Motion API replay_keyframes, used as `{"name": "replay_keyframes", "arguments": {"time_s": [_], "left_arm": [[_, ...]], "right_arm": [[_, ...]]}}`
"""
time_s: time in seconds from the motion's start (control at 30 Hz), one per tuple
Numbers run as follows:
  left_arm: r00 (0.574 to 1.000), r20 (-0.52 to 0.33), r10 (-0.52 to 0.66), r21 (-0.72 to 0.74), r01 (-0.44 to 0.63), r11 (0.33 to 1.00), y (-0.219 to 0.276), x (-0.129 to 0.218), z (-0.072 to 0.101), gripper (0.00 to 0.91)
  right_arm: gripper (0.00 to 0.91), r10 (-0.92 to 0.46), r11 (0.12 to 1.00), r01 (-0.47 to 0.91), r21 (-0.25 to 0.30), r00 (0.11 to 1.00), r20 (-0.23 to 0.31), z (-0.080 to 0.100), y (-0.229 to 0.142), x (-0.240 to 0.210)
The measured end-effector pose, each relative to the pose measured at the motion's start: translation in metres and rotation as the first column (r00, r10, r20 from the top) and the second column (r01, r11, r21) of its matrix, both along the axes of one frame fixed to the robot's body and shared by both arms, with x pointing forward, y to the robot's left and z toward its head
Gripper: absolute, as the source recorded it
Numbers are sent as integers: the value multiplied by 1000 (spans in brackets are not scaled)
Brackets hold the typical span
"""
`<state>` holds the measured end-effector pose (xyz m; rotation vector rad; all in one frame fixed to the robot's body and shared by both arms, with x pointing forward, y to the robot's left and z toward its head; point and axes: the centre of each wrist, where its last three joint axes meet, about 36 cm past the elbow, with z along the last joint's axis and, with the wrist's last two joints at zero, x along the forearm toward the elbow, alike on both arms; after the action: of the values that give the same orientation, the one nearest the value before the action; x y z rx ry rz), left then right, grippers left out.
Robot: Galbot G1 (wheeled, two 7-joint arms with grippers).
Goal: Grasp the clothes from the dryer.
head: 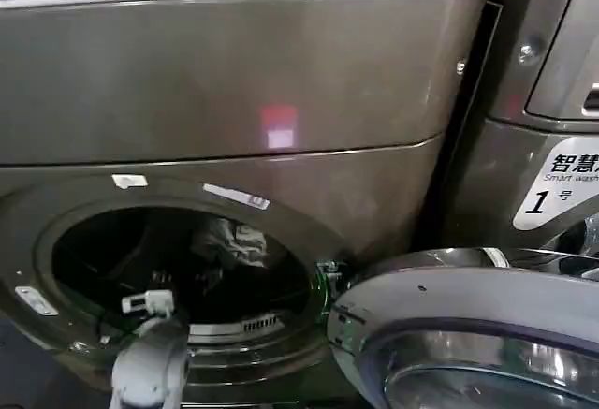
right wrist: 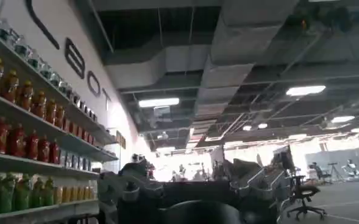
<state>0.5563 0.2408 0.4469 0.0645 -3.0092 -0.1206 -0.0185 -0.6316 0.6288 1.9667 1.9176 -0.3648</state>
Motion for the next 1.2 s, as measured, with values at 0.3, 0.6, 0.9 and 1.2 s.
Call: {"name": "replay_keyframes", "arguments": {"time_s": [0.3, 0.6, 0.9, 1.2], "left_arm": [[1000, -11, -20, -1, 20, 1000, -1, 63, 0, 907], [984, -124, -129, 285, 160, 945, 7, 106, 5, 907], [877, -333, -347, 621, 481, 619, 29, 131, 21, 907], [696, -542, -471, 664, 698, 268, 50, 144, 39, 907]], "right_arm": [[907, 1, 1000, -1, 2, 1000, -2, -2, -1, 1], [907, 5, 1000, -5, 6, 1000, -6, -7, -3, 2], [907, 6, 1000, -6, -1, 1000, -13, -7, -3, 2], [907, 20, 1000, -20, -4, 1000, -13, -9, 0, 7]]}}
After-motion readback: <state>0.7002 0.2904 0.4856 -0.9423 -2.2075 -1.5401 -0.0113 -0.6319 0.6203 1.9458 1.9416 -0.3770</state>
